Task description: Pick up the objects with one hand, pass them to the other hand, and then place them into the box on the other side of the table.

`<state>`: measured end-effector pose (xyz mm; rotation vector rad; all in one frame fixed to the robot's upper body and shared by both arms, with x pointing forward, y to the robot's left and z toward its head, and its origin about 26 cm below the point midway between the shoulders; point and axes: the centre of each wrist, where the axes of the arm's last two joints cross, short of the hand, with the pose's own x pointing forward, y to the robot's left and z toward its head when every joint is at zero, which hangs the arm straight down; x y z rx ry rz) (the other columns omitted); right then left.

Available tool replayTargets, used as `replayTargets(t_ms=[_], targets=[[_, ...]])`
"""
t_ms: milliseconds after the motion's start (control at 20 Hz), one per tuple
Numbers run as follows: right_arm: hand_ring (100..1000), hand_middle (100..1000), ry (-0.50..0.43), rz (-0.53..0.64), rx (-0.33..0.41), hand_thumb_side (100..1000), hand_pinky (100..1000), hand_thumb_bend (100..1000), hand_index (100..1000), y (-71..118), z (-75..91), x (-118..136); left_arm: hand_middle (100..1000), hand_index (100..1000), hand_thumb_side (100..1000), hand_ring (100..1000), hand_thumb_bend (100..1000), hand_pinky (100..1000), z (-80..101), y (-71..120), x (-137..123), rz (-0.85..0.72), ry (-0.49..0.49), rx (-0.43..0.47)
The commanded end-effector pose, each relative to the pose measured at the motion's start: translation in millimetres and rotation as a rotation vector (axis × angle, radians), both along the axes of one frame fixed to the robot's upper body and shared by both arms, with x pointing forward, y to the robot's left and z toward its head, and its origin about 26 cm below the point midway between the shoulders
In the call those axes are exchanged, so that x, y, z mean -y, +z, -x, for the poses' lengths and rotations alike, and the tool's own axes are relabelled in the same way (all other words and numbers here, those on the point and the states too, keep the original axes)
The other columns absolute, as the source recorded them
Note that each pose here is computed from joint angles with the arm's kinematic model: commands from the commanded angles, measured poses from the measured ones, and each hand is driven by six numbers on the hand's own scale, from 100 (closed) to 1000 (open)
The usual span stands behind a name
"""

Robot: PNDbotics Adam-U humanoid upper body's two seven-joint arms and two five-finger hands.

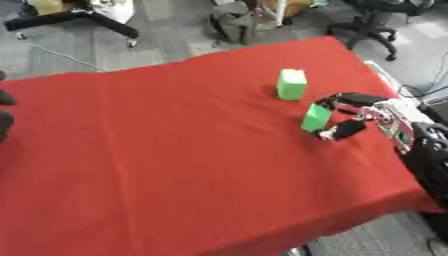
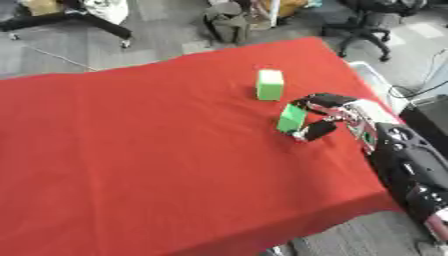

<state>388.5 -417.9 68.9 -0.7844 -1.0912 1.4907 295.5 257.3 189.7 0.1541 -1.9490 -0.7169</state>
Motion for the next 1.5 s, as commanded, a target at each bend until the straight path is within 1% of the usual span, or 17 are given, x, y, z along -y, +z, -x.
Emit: replayTargets(t_ms=[50, 150, 200, 300, 350, 500, 550, 650, 750, 850, 950, 1050, 1100, 1200, 1300, 1400, 1500], targets=[[776, 674, -0.017, 0.004, 0.082, 548, 844, 241, 840, 11.2, -3.0, 5.8, 567, 789, 637, 681, 669, 854, 2.1, 6.4, 0.8, -0.004, -0.006, 0.025], [742, 609, -0.022, -0.016, 0.146, 495, 830, 176, 778, 11.3, -3.1, 5.1, 567, 789, 640, 681, 662, 854, 2.2, 6.0, 0.8, -0.002, -0.004, 0.023], [742, 609, -0.025, -0.024, 0.175, 495, 830, 176, 778, 10.5, -2.8, 5.0, 567, 789, 640, 681, 662, 854, 2.3, 5.8, 0.9, -0.001, -0.004, 0.021], [742, 609, -0.028, -0.03, 0.202, 495, 830, 176, 778, 8.0, -2.2, 5.3, 567, 789, 640, 681, 662, 854, 2.3, 5.6, 1.0, 0.0, -0.004, 0.021], [673, 521, -0.029, -0.053, 0.255, 387, 801, 100, 666, 11.4, -3.2, 4.1, 566, 788, 644, 680, 654, 854, 2.4, 5.2, 0.8, 0.001, -0.002, 0.019], [630, 476, -0.011, -0.117, 0.397, 323, 786, 100, 601, 17.2, -3.2, -2.0, 565, 787, 645, 679, 652, 854, 2.7, 4.5, 0.4, 0.004, 0.003, 0.014], [622, 466, 0.008, -0.137, 0.44, 309, 784, 100, 589, 20.3, -3.3, -6.2, 564, 787, 646, 679, 651, 854, 2.8, 4.2, 0.2, 0.004, 0.006, 0.012], [615, 455, 0.074, -0.178, 0.53, 286, 778, 100, 578, 31.8, -3.6, -20.5, 563, 786, 647, 678, 650, 854, 3.1, 3.4, 0.0, 0.004, 0.01, 0.006], [615, 451, 0.177, -0.224, 0.626, 264, 771, 100, 574, 48.8, -2.2, -44.5, 561, 784, 649, 675, 649, 849, 3.5, 2.2, 0.2, 0.004, 0.013, -0.006], [619, 452, 0.333, -0.283, 0.731, 237, 760, 100, 574, 71.6, 4.1, -80.8, 557, 780, 652, 672, 648, 846, 4.1, 0.0, 1.5, 0.007, 0.009, -0.027], [617, 452, 0.5, -0.364, 0.833, 216, 752, 100, 573, 94.8, 17.5, -123.1, 556, 772, 659, 670, 646, 843, 4.7, -2.6, 5.0, 0.012, -0.007, -0.058], [616, 456, 0.66, -0.459, 0.919, 196, 744, 100, 576, 114.9, 35.2, -163.8, 553, 765, 664, 668, 643, 840, 5.0, -4.7, 10.8, 0.021, -0.039, -0.089], [614, 456, 0.729, -0.504, 0.95, 194, 741, 100, 575, 122.9, 44.0, -181.2, 551, 763, 667, 667, 644, 840, 5.2, -5.6, 13.9, 0.026, -0.056, -0.104], [609, 459, 0.871, -0.593, 0.995, 180, 732, 100, 576, 136.8, 60.4, -213.3, 550, 758, 675, 666, 644, 840, 5.8, -8.2, 21.7, 0.029, -0.101, -0.143], [603, 459, 1.017, -0.67, 1.01, 170, 724, 105, 574, 147.9, 74.6, -241.5, 550, 754, 686, 666, 654, 840, 6.5, -10.3, 31.5, 0.029, -0.159, -0.184], [605, 463, 1.139, -0.71, 0.993, 168, 718, 122, 579, 153.5, 83.1, -261.2, 554, 754, 693, 670, 663, 841, 7.0, -10.3, 39.6, 0.029, -0.215, -0.215], [602, 462, 1.221, -0.724, 0.962, 170, 718, 119, 578, 154.6, 87.1, -273.8, 559, 753, 694, 673, 674, 842, 7.3, -9.5, 46.1, 0.024, -0.264, -0.24]])
